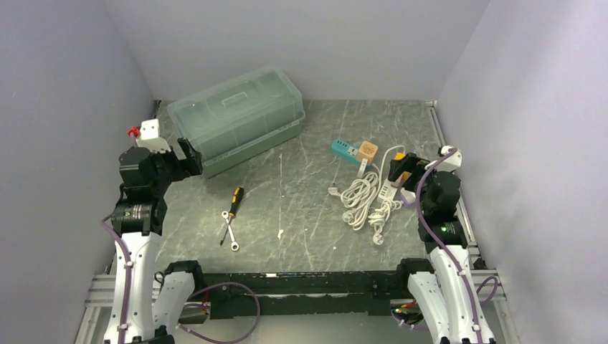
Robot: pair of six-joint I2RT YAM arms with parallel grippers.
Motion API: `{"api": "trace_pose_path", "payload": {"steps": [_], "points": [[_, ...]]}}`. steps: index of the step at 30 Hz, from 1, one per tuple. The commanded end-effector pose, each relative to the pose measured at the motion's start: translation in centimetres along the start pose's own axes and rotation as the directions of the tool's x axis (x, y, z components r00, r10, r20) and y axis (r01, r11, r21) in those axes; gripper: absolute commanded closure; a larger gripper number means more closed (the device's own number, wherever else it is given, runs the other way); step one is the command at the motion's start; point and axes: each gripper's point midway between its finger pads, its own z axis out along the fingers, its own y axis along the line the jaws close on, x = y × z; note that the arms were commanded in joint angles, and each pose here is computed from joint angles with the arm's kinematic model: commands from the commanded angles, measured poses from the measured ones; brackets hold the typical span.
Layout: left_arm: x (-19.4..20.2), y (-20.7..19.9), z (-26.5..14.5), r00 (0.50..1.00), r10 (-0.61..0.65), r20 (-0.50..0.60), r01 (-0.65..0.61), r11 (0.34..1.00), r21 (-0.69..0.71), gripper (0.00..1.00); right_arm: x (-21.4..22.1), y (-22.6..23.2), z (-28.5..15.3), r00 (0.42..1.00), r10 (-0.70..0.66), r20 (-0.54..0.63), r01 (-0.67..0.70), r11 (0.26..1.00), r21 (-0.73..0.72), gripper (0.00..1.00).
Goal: Pull the plug off the socket
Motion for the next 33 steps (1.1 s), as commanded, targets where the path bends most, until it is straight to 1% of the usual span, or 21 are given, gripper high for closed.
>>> {"api": "trace_pose_path", "payload": {"steps": [1, 4, 6, 9, 12, 14, 15, 16, 17, 20, 22, 25, 26, 28, 31, 33], "points": [[-0.7, 0.5, 0.1, 1.0, -0.017, 0.017, 0.017, 0.999, -0.036, 0.0, -1.6, 0.7, 0.0, 0.998, -0.007, 0.056, 0.008, 1.0, -0.028, 0.0], [-0.6, 1.0, 0.1, 1.0, -0.026, 0.009, 0.026, 0.997, -0.068, 0.0, -1.2, 0.8, 0.4, 1.0, -0.009, 0.03, 0.01, 0.999, -0.036, 0.0], [-1.2, 1.1, -0.3, 0.999, -0.029, 0.027, 0.031, 0.997, -0.077, 0.0, -0.9, 1.0, 0.5, 1.0, -0.012, 0.013, 0.012, 0.999, -0.047, 0.0], [-1.5, 0.8, -0.3, 0.998, -0.027, 0.058, 0.031, 0.997, -0.068, 0.0, -0.5, 1.2, 0.7, 1.0, -0.017, -0.007, 0.017, 0.998, -0.062, 0.0], [-2.5, -0.5, 0.4, 0.999, -0.019, 0.041, 0.019, 1.0, -0.013, 0.01, 0.2, 1.2, 0.9, 0.999, -0.02, -0.039, 0.017, 0.998, -0.063, 0.01], [-4.1, -2.3, 1.1, 0.999, -0.013, 0.032, 0.012, 0.999, 0.048, 0.03, 1.0, 1.2, 1.1, 0.997, -0.019, -0.074, 0.014, 0.998, -0.065, 0.01], [-4.3, -3.3, 1.8, 1.0, -0.007, 0.013, 0.006, 0.997, 0.077, 0.03, 1.5, 1.3, 1.3, 0.995, -0.017, -0.096, 0.01, 0.997, -0.074, 0.01], [-5.7, -4.5, 2.0, 1.0, 0.003, 0.028, -0.006, 0.994, 0.11, 0.04, 2.0, 1.7, 1.5, 0.992, -0.017, -0.121, 0.005, 0.995, -0.096, 0.0], [-6.4, -5.8, 2.5, 1.0, 0.018, 0.025, -0.022, 0.99, 0.142, 0.03, 2.6, 2.0, 1.7, 0.989, -0.017, -0.147, 0.0, 0.994, -0.113, 0.0], [-6.9, -9.1, 4.3, 0.997, 0.082, -0.001, -0.08, 0.971, 0.225, 0.03, 4.9, 2.6, 2.4, 0.972, -0.027, -0.234, -0.003, 0.992, -0.126, 0.0], [-5.4, -10.6, 5.4, 0.994, 0.097, -0.047, -0.079, 0.953, 0.291, 0.03, 6.1, 2.8, 2.7, 0.958, -0.046, -0.284, 0.015, 0.994, -0.11, 0.01], [-1.1, -11.7, 6.4, 0.987, 0.076, -0.139, -0.022, 0.933, 0.359, 0.05, 7.5, 3.9, 3.4, 0.937, -0.092, -0.337, 0.062, 0.993, -0.1, 0.04], [0.5, -12.1, 6.6, 0.982, 0.093, -0.166, -0.026, 0.93, 0.366, 0.05, 7.7, 4.2, 3.6, 0.934, -0.111, -0.34, 0.089, 0.993, -0.081, 0.06], [2.2, -13.2, 6.5, 0.972, 0.149, -0.179, -0.073, 0.924, 0.375, 0.05, 8.3, 5.1, 4.2, 0.923, -0.141, -0.359, 0.124, 0.99, -0.068, 0.09], [3.1, -14.6, 6.2, 0.958, 0.211, -0.192, -0.118, 0.907, 0.405, 0.05, 8.8, 4.7, 5.4, 0.919, -0.129, -0.373, 0.154, 0.987, 0.038, 0.12], [3.1, -14.8, 6.1, 0.959, 0.206, -0.195, -0.111, 0.905, 0.41, 0.04, 8.6, 4.3, 6.0, 0.916, -0.111, -0.385, 0.163, 0.981, 0.103, 0.15]]}}
